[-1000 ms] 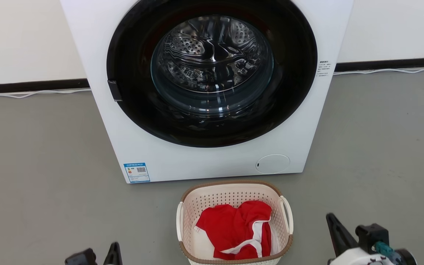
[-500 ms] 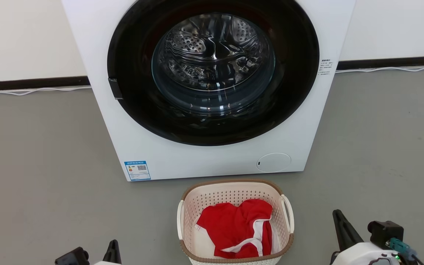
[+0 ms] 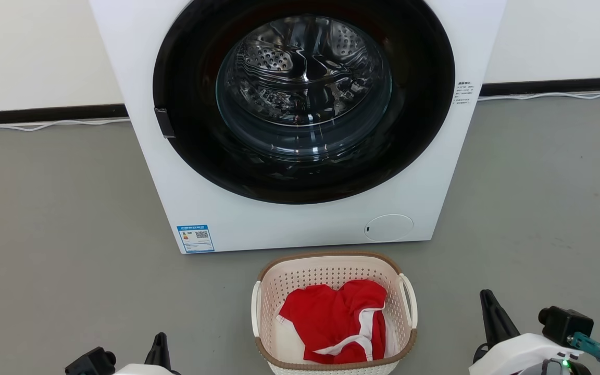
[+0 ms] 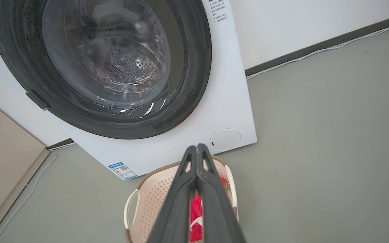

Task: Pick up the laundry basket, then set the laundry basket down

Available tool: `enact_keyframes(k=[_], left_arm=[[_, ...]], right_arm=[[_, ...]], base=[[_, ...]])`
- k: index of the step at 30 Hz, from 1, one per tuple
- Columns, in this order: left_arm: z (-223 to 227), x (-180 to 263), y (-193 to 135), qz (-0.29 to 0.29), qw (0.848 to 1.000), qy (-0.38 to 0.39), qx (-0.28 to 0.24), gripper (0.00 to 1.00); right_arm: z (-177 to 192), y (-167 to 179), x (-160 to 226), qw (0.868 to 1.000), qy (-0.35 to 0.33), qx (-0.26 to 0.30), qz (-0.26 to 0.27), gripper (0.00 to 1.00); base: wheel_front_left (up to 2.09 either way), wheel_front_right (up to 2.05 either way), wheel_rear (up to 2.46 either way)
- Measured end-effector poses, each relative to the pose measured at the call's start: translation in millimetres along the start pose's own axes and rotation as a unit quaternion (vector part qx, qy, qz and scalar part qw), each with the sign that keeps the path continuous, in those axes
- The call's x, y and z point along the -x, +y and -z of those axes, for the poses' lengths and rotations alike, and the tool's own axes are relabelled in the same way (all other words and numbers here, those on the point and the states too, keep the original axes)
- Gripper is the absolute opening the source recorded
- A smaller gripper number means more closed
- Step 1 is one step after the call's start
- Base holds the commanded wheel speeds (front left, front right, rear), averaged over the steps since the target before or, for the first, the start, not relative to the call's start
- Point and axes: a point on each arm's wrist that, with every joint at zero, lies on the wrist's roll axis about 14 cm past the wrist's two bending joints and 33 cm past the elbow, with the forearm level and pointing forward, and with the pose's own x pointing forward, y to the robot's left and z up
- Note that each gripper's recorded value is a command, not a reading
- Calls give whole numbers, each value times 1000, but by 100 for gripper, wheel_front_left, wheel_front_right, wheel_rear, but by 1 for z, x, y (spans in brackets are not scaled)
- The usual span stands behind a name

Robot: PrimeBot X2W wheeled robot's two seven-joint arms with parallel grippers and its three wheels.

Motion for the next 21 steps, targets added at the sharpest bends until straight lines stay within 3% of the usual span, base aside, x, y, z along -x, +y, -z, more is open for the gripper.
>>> enact_keyframes(k=[21], left_arm=[[-9,-3,-5,11,994,5,109,0]], right_arm=[[-11,0,-5,991,-12,-133,10,0]], base=[[0,0,0]])
